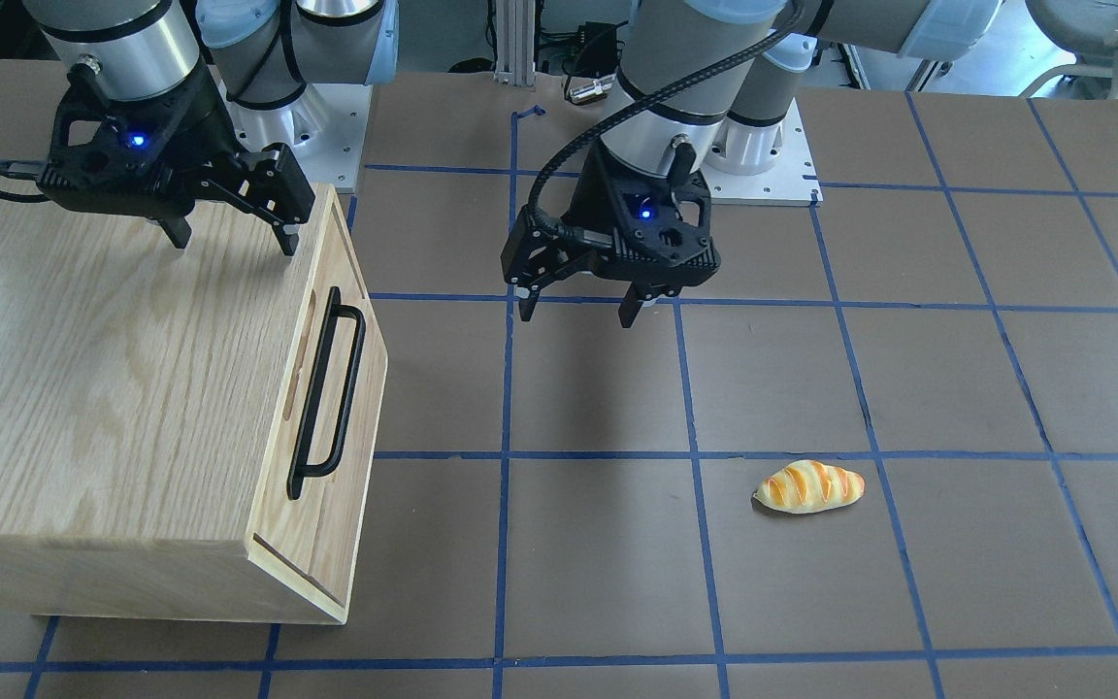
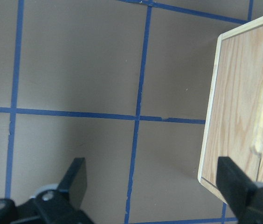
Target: Open upper drawer
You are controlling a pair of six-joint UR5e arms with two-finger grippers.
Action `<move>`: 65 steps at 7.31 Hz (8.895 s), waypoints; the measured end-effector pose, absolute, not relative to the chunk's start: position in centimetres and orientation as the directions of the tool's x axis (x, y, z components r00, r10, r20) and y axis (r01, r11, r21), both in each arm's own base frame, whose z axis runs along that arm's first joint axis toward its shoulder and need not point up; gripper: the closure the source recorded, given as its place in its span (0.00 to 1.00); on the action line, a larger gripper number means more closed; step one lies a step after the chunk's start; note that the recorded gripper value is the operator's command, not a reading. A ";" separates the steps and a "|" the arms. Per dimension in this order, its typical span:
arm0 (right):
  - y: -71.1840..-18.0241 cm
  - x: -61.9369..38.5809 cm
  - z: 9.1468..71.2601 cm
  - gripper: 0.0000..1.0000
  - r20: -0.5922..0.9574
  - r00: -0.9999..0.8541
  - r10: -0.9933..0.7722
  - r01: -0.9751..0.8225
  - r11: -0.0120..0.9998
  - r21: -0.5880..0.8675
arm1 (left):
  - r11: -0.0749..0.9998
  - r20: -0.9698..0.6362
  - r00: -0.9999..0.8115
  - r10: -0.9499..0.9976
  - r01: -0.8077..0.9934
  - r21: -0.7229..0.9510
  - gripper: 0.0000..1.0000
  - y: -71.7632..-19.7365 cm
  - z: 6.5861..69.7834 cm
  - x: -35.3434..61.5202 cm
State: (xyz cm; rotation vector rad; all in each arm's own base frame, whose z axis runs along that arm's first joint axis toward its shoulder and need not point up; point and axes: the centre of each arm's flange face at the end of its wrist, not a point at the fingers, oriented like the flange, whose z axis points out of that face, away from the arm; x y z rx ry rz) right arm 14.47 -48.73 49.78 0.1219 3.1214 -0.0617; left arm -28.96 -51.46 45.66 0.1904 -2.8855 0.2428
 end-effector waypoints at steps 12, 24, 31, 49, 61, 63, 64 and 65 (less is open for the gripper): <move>-48.7 14.4 49.8 0.00 -0.018 -0.997 0.078 0.079 0.996 -0.039 | 0.969 0.404 -0.894 -0.194 -0.238 -0.062 0.00 -54.9 40.3 -39.6; -48.7 14.5 49.8 0.00 -0.018 -0.997 0.078 0.078 0.996 -0.039 | 0.978 0.428 -0.896 -0.117 -0.179 -0.108 0.00 -55.3 39.4 -42.7; -48.7 14.5 49.8 0.00 -0.019 -0.997 0.078 0.078 0.996 -0.039 | 0.980 0.409 -0.905 -0.115 -0.170 -0.100 0.00 -55.8 37.9 -43.0; -48.7 14.5 49.8 0.00 -0.018 -0.997 0.078 0.078 0.996 -0.039 | 0.971 0.207 -0.964 -0.164 -0.195 -0.137 0.00 -56.5 38.5 -38.1; -48.7 14.5 49.8 0.00 -0.018 -0.997 0.078 0.078 0.996 -0.039 | 0.970 0.129 -0.972 -0.196 -0.212 -0.119 0.00 -57.4 40.5 -32.6; -48.7 14.5 49.8 0.00 -0.018 -0.997 0.078 0.078 0.996 -0.039 | 0.971 0.122 -0.973 -0.196 -0.210 -0.115 0.00 -57.5 41.2 -31.1; -48.7 14.5 49.8 0.00 -0.018 -0.997 0.078 0.078 0.996 -0.039 | 0.973 0.119 -0.975 -0.189 -0.202 -0.113 0.00 -57.5 41.4 -30.7; -48.7 14.5 49.8 0.00 -0.018 -0.997 0.078 0.078 0.996 -0.039 | 0.975 0.115 -0.977 -0.179 -0.191 -0.110 0.00 -57.5 41.5 -30.3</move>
